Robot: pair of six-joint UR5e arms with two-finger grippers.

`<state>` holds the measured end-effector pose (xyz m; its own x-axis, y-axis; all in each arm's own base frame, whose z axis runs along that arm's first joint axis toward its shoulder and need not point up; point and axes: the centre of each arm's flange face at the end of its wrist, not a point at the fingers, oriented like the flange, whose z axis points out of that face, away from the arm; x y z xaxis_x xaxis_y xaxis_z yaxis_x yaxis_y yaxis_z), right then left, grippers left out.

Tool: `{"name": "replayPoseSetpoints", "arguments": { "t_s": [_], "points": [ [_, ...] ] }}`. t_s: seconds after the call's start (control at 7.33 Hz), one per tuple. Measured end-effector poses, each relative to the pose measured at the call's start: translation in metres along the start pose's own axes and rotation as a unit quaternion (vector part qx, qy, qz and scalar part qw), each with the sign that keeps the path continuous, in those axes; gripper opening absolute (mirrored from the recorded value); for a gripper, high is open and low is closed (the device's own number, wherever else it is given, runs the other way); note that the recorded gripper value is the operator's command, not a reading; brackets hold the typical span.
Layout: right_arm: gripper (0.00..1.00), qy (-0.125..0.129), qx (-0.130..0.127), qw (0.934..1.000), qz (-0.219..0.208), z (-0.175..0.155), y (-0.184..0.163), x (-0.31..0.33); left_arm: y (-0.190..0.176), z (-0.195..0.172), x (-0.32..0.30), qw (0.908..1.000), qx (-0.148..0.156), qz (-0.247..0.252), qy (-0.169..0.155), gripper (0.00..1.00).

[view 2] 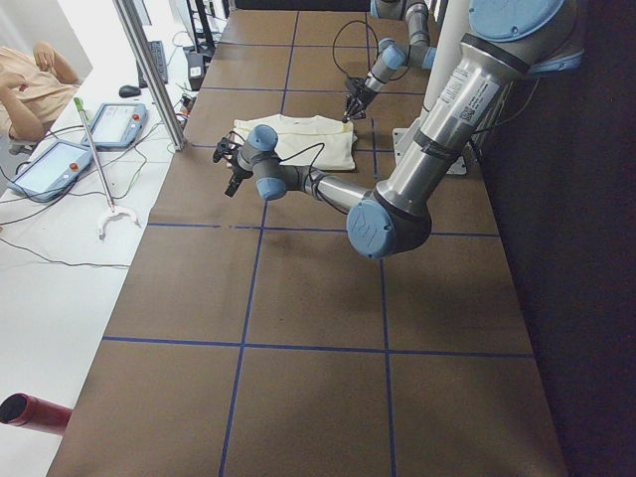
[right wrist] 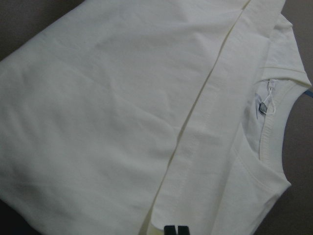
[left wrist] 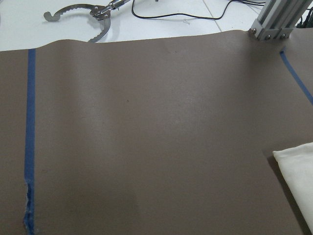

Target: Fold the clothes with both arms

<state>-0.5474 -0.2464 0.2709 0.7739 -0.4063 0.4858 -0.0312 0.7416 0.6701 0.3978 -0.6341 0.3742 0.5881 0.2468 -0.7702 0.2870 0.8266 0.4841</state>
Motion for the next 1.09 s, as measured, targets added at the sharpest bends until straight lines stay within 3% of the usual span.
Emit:
{"name": "replayPoseSetpoints", "arguments": {
  "t_s": [0.27,0.68,0.82,0.96,1.09],
  "points": [
    [0.00,0.007,-0.015,0.9954,0.095,-0.001,0.013,0.026,0.001,0.000,0.000,1.0000,-0.001,0.000,0.000,1.00],
    [0.00,0.011,-0.046,0.9734,0.224,-0.009,0.050,0.042,0.003,0.002,0.000,1.0000,-0.002,0.000,0.000,1.00],
    [0.30,0.010,-0.049,0.9678,0.247,-0.011,0.058,0.037,0.005,0.002,0.000,1.0000,-0.003,0.000,0.000,1.00],
    [0.99,0.009,-0.050,0.9650,0.257,-0.012,0.062,0.035,0.006,0.002,-0.001,1.0000,-0.004,0.000,0.000,1.00],
    [1.00,0.007,-0.050,0.9638,0.262,-0.013,0.062,0.033,0.006,0.002,0.000,1.0000,-0.003,0.000,0.001,1.00]
  ]
}}
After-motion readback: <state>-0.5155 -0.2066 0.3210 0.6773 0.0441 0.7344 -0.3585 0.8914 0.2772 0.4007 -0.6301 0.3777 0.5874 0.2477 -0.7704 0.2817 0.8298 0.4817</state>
